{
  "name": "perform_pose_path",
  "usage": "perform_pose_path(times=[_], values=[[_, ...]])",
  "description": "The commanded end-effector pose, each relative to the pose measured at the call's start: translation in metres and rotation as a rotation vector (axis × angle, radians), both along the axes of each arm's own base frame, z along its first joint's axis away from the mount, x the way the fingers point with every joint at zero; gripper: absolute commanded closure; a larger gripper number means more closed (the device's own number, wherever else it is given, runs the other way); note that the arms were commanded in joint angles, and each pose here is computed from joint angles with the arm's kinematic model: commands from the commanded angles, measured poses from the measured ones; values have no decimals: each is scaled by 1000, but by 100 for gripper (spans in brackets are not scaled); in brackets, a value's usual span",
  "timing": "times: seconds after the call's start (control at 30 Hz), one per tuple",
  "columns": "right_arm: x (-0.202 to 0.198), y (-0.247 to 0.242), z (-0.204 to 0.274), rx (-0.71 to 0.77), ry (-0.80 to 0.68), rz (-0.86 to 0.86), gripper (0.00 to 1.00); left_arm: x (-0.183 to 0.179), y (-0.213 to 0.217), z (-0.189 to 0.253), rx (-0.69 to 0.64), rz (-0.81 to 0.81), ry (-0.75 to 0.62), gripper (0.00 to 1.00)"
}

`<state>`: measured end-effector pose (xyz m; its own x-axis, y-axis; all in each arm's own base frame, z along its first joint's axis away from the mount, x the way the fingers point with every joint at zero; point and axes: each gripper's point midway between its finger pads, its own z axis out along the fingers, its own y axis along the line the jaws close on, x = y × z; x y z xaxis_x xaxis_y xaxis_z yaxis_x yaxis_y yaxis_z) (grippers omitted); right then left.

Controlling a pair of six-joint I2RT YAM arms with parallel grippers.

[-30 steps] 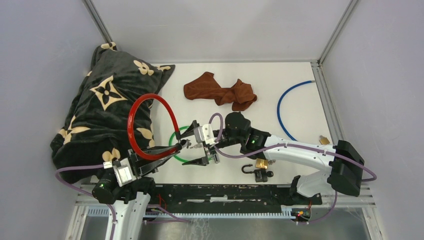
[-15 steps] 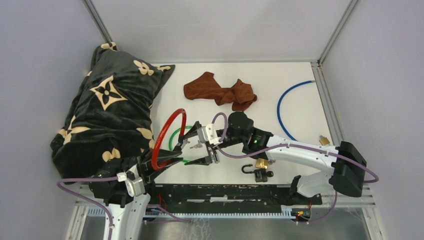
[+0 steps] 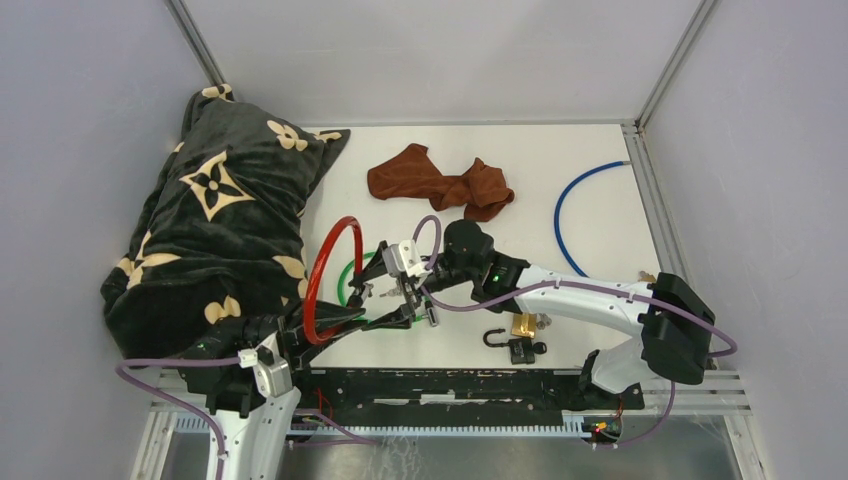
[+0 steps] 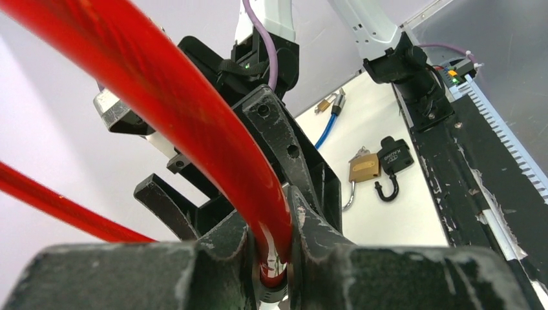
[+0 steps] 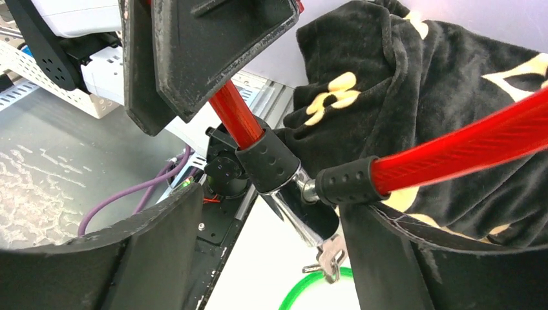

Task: Lock with the key
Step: Lock the lock.

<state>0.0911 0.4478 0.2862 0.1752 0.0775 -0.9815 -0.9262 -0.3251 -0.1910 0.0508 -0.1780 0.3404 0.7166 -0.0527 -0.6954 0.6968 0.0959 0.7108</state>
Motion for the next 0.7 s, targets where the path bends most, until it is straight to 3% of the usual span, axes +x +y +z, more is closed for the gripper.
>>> perform_pose_path(times=[0.0,0.2,0.33,0.53,0.67], values=[[-4,4,22,68,-44,26,16,-4,2,21,-18,29,-134,98],[10,-14,13,67,-83,30,6,-17,0,13,70,-62,-135,98],[4,-18,16,62,-111,65,5,-19,0,8,99,-95,-120,98],[-8,-16,18,66,-64,129,11,-16,-1,7,97,-93,-146,98],[-17,-10,23,78,-59,166,24,-16,-1,6,97,-93,-146,98]])
